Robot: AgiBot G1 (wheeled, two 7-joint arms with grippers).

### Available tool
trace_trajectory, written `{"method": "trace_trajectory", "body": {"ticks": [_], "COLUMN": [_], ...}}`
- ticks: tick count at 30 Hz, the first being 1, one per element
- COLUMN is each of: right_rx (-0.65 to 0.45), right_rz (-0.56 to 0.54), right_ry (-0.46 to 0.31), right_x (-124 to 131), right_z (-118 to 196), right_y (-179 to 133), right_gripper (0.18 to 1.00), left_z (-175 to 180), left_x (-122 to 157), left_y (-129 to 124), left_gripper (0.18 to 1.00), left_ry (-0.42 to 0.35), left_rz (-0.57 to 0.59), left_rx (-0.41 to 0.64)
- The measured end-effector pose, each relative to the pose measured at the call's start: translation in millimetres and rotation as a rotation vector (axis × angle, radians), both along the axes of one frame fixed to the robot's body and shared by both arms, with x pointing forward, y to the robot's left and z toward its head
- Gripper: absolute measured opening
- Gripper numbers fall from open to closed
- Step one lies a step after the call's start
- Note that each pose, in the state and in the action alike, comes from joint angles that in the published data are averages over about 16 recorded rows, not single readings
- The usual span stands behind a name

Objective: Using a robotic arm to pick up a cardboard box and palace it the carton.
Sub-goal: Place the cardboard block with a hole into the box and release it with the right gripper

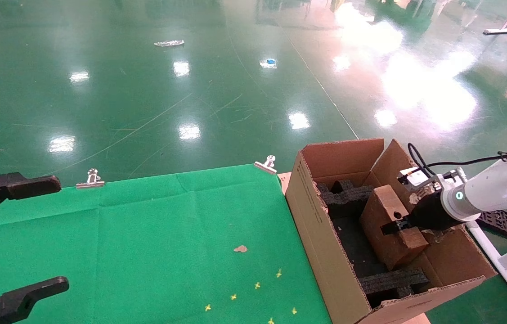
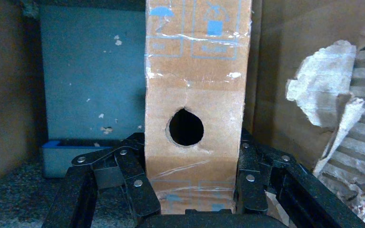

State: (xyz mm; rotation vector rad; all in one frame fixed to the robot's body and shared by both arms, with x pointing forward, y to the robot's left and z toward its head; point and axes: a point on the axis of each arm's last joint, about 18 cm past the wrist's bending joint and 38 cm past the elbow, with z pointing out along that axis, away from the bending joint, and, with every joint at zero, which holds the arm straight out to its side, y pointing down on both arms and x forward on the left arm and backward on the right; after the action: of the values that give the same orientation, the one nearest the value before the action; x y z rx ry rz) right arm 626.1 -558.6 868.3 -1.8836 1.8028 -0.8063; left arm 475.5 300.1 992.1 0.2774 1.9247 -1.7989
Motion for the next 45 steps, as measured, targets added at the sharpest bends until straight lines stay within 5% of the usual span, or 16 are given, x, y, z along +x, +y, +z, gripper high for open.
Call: {"method": "trace_trajectory", "body": {"ticks": [17,29,36,45], "right_rx": [-0.021,-0.015,-0.007,-0.024], "right_rz": [-0.015,-0.002,0.054,0.211], "right_ry": [0.027,0.001,-0.085,-0.309], "right_x": [-3,-2,0,-12], "right_z": [0,12,51,147], "right_y": [-4,-2,1,9], "right_gripper": [0.372,0.574,0.729,0.897], "left_z": [0,0,0,0], "left_x": [0,0,0,0], "left_y": [0,0,0,0], "left_gripper": [1.001,1.001,1.001,1.001], "left_ry": [0.000,0.000,0.000,0.000], "left_rz": [0.000,0.000,0.000,0.000], "left_rx": [0.000,0.000,0.000,0.000]}}
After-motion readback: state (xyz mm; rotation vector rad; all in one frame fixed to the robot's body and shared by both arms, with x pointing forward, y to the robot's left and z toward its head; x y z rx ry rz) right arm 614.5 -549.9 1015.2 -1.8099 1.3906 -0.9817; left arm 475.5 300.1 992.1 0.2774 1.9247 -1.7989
